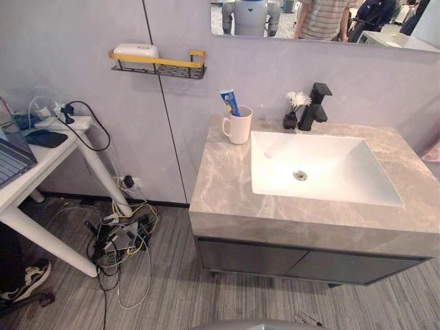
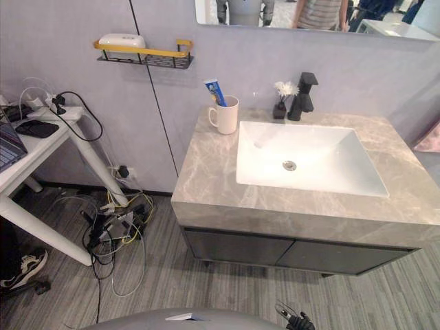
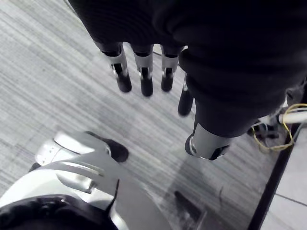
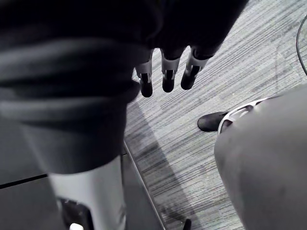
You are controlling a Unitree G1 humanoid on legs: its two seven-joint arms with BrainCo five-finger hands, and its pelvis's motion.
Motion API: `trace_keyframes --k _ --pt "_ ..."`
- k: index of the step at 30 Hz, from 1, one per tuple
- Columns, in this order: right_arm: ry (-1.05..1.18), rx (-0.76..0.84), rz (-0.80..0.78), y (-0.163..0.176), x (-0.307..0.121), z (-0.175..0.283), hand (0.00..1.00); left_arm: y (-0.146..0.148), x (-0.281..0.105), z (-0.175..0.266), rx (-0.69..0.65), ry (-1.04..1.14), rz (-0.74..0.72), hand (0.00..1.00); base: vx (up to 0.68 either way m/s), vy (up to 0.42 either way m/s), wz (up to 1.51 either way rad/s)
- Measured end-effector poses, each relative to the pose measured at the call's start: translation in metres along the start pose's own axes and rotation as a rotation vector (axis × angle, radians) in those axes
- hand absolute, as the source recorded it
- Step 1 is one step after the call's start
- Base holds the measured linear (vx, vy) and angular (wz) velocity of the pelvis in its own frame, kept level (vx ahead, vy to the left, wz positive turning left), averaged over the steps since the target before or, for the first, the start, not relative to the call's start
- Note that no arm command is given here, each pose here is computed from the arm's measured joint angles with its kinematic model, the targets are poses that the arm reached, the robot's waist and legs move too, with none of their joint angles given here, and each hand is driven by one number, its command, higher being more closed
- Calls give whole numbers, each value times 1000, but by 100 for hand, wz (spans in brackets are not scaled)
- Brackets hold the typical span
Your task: Organize washtable
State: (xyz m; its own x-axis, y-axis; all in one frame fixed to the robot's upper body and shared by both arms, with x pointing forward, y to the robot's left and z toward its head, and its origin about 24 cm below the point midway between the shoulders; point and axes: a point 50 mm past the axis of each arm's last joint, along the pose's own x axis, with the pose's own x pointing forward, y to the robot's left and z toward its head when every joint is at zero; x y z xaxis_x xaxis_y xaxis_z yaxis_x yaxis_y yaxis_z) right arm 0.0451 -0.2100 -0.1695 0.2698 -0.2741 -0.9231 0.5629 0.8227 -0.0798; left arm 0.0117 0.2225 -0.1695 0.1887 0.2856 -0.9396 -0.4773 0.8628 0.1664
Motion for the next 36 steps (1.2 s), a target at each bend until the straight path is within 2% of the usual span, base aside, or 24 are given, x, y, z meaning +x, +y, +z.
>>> trace_keyframes --k 6,11,18,23,28,36 --pt "-39 -16 41 13 3 15 0 -4 1 8 34 -19 -11 0 63 17 -32" --pt "-115 -22 75 28 4 38 0 -16 5 31 165 -82 -34 0 -21 146 -109" --pt "-130 -55 78 27 5 45 0 -21 4 33 145 -95 -35 0 355 -182 -80" --pt "-141 -97 136 50 6 58 0 -15 4 31 92 -86 -21 0 340 -227 -59" --pt "-190 -136 181 65 4 74 0 -18 4 35 77 -98 -21 0 -260 -116 -13" --pt "-112 -134 110 32 5 40 0 -18 3 25 119 -62 -9 0 -261 -95 -29"
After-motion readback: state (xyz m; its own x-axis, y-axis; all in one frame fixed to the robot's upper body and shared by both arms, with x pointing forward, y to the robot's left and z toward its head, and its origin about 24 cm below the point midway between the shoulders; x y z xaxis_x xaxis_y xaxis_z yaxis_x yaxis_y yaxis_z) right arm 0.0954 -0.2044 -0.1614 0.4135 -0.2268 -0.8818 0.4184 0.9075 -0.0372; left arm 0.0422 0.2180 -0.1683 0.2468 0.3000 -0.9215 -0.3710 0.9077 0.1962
